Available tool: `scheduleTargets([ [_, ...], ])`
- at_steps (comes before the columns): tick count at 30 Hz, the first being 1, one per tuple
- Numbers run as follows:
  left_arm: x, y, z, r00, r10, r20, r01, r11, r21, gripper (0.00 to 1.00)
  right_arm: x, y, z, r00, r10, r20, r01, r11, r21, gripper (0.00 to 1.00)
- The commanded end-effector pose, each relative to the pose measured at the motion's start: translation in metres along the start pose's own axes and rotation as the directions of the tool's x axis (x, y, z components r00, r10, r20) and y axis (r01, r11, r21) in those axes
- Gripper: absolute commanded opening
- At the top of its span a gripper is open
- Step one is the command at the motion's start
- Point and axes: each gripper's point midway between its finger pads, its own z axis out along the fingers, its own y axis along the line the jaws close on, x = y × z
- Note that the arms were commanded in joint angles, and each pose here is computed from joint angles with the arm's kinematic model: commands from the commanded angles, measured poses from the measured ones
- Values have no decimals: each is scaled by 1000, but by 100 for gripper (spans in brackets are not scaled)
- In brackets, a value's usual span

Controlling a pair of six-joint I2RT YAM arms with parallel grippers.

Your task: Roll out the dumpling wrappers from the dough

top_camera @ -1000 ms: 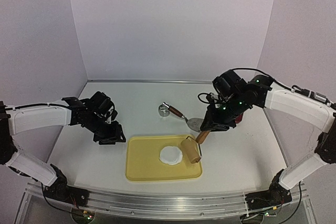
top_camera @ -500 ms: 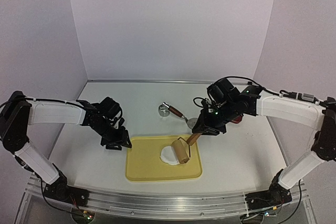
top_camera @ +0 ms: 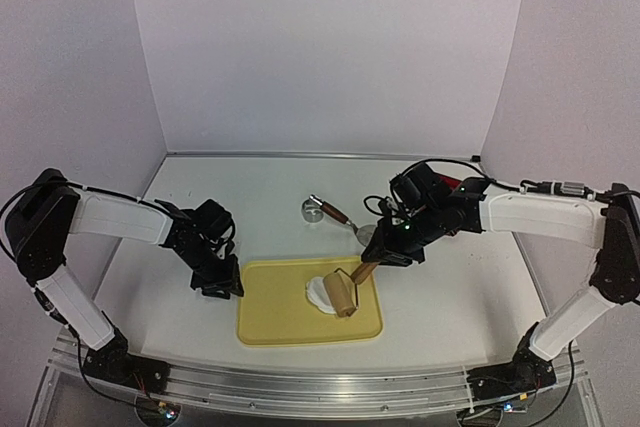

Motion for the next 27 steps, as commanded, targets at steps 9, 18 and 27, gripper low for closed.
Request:
scheduleTargets([
  [9, 9, -4, 17, 999, 31, -21, -30, 999, 30, 0, 29, -37, 42, 996, -79, -52, 89, 970, 225, 0],
  [18, 14, 5, 11, 1000, 10, -9, -10, 1000, 4, 0, 30, -40, 50, 997, -69, -25, 73, 955, 288, 0],
  [27, 15, 9, 7, 1000, -9, 9, 9, 1000, -5, 0, 29, -69, 11, 998, -64, 26, 49, 914, 404, 0],
])
